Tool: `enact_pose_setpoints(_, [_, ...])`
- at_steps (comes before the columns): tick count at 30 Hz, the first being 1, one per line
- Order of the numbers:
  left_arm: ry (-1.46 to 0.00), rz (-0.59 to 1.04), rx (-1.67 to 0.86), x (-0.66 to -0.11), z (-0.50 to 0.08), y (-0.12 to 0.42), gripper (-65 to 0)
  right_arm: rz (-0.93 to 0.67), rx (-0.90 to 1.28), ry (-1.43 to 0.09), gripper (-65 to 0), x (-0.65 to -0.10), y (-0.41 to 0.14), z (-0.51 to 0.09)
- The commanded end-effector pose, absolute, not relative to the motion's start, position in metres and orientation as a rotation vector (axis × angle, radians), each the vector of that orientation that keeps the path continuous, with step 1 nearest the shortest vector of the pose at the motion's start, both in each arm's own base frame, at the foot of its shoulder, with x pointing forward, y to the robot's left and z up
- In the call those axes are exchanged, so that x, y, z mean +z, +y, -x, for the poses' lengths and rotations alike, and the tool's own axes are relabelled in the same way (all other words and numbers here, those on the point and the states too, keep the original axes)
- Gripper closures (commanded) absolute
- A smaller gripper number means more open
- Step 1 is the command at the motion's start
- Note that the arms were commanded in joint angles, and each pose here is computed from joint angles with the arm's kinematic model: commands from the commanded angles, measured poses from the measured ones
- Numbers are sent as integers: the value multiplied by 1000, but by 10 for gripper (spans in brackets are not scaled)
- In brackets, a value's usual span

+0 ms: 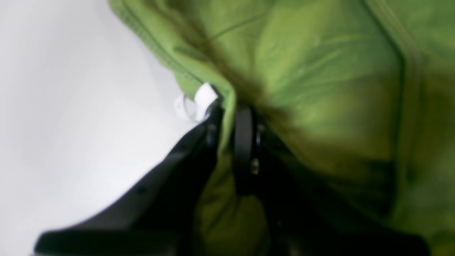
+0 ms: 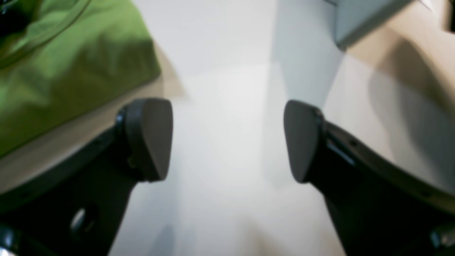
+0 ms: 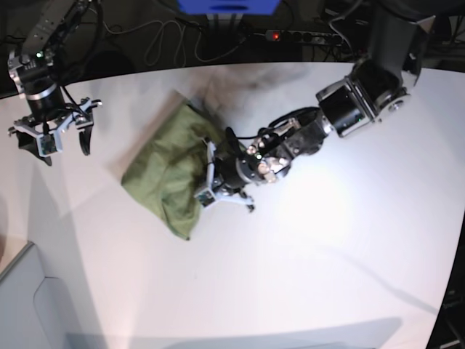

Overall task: Fold the T-shirt properly
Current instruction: 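Drag the bundle with the left gripper, then release and withdraw it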

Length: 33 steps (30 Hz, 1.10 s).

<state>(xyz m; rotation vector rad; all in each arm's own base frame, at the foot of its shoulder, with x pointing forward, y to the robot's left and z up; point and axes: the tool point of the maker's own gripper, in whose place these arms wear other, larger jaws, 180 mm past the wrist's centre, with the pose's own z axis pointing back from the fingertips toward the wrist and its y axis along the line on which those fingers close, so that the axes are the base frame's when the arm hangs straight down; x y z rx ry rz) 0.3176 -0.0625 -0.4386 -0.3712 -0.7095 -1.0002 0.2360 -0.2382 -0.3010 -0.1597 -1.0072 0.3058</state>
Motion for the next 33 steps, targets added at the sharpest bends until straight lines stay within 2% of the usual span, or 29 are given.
enact_pose_setpoints(1, [-608,388,-1116,-451,-295,-62,0,159,328,-1053,-464,-289,-236,-239])
enact_pose_setpoints(6, [-536,497,-1349,-455,-270,-78,0,157,275,-1025,-464,-298,-240,-226])
enact_pose_setpoints(12, [-546,324,-1537,-472,-285,-73,0,135,258,-992,-464,-308,-234,-213])
enact_pose_setpoints(15, [-556,279,-1587,-474,-289,-75,-88,126,245,-990,-464,-309,-230,-210])
enact_pose_setpoints(20, [-578,272,-1610,-468,-290,-78,-325,120,234,-1001,-464,-306,-225,-210])
enact_pose_setpoints(23, [-662,255,-1600,-445,-307,-84,-422,119,239,-991,-464,-308,-223,-206])
enact_pose_setpoints(26, [-755,237,-1587,-419,-324,-86,-451,116,239,-985,-464,-309,-223,-204])
enact_pose_setpoints(33, [-957,252,-1424,-357,-355,-72,-454,112,235,-981,-464,-309,-219,-200])
